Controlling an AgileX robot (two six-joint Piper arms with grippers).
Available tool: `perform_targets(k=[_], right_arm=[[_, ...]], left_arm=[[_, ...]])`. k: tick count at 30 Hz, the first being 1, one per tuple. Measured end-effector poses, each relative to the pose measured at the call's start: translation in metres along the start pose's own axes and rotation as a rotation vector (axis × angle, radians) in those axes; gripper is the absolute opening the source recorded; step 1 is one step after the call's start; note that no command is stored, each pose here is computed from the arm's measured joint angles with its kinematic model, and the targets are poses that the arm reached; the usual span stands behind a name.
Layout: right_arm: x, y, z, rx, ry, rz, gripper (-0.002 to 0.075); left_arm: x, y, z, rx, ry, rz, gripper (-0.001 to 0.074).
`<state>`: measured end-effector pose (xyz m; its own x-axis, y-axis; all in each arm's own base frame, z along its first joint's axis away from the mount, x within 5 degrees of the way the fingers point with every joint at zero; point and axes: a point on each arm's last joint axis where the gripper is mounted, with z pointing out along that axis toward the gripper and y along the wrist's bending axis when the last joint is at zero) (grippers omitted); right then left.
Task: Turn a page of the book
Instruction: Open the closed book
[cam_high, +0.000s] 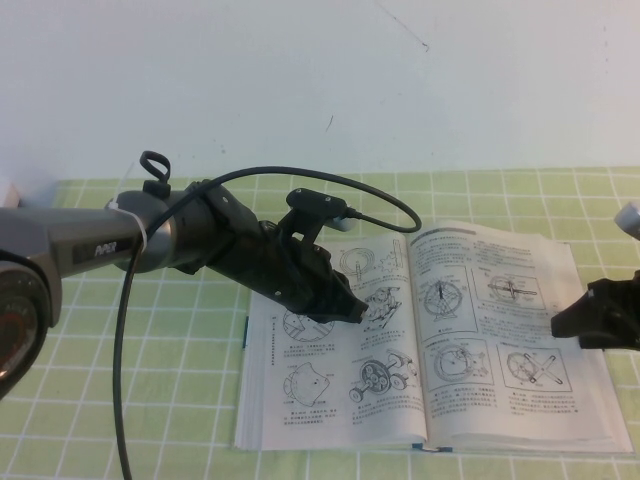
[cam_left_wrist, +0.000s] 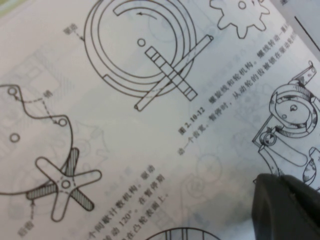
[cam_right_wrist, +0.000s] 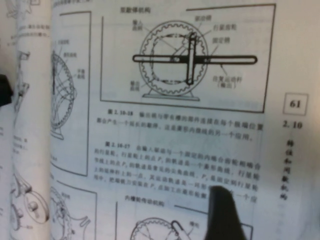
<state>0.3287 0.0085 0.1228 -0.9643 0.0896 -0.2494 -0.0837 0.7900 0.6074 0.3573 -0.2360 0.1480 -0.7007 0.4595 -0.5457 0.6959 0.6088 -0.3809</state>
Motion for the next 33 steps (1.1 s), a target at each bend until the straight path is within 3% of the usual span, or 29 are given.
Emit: perform_targets(k=[21,33], right_arm=[[-0.004,0.003,0.004,-0.079,-0.044,0.017,0.0395],[-0.005,0.011,0.005,-0.163,-0.054,0.027,0.0351]], left_arm=[[0.000,0.001,0.000,-0.001,-0.001,0.002,-0.0004],[0.000,0.001,0.000,0.000,0.000,0.002,-0.0004]])
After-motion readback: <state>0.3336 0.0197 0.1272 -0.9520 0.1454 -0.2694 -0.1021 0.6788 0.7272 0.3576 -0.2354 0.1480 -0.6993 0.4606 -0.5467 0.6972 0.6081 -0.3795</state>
